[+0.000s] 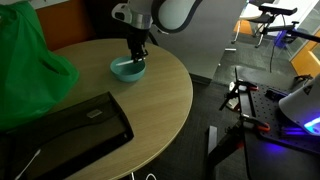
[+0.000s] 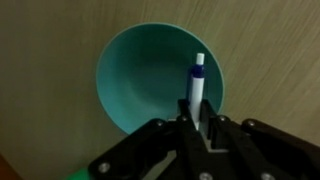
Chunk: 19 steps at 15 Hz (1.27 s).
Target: Put the pen in the bowl
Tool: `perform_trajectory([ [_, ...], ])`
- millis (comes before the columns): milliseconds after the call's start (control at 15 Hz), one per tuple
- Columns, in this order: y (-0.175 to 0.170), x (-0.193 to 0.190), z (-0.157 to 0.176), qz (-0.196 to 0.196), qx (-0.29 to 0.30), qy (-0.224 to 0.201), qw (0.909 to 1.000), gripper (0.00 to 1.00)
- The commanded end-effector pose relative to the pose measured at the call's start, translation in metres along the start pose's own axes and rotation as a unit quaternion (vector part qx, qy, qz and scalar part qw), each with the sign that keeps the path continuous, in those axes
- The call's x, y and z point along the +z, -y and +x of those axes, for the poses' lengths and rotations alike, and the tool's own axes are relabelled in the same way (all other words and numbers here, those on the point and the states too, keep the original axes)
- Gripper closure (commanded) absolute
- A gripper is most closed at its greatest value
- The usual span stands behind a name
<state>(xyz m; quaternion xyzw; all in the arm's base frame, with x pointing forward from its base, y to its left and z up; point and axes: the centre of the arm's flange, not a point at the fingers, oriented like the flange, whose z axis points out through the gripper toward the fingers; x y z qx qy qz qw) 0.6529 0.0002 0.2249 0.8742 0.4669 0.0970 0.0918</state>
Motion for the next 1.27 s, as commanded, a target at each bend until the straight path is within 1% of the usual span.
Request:
perform_trajectory([
  [0, -0.018, 0.026, 0.015, -0.037, 0.011, 0.002, 0.9992, 0.88],
  [67, -0.021, 0.031, 0.016, -0.047, 0.014, 0.005, 0.9988, 0.58],
  [133, -0.024, 0.036, 0.016, -0.056, 0.016, 0.009, 0.9982, 0.57],
  [267, -0.022, 0.039, 0.014, -0.069, 0.013, 0.017, 0.9974, 0.44],
  [333, -0.019, 0.036, 0.011, -0.066, 0.008, 0.022, 0.9976, 0.35],
  [400, -0.016, 0.032, 0.008, -0.064, 0.007, 0.024, 0.9976, 0.28],
  [467, -0.012, 0.024, 0.006, -0.050, 0.004, 0.032, 0.9982, 0.21],
  [533, -0.007, 0.013, 0.003, -0.036, 0.002, 0.036, 0.9987, 0.12],
  [667, 0.002, -0.009, -0.005, -0.025, 0.018, 0.062, 0.9976, 0.00],
  [733, 0.005, -0.024, -0.013, -0.012, 0.030, 0.081, 0.9962, 0.00],
  [800, 0.010, -0.039, -0.020, 0.011, 0.025, 0.090, 0.9956, 0.00],
  [867, 0.014, -0.052, -0.027, 0.016, 0.040, 0.104, 0.9936, 0.00],
  [933, 0.018, -0.066, -0.034, 0.030, 0.045, 0.119, 0.9915, 0.00],
  [1000, 0.023, -0.079, -0.040, 0.030, 0.051, 0.125, 0.9904, 0.00],
  [1067, 0.027, -0.091, -0.045, 0.039, 0.049, 0.124, 0.9903, 0.00],
  [1200, 0.035, -0.109, -0.051, 0.037, 0.059, 0.118, 0.9905, 0.00],
])
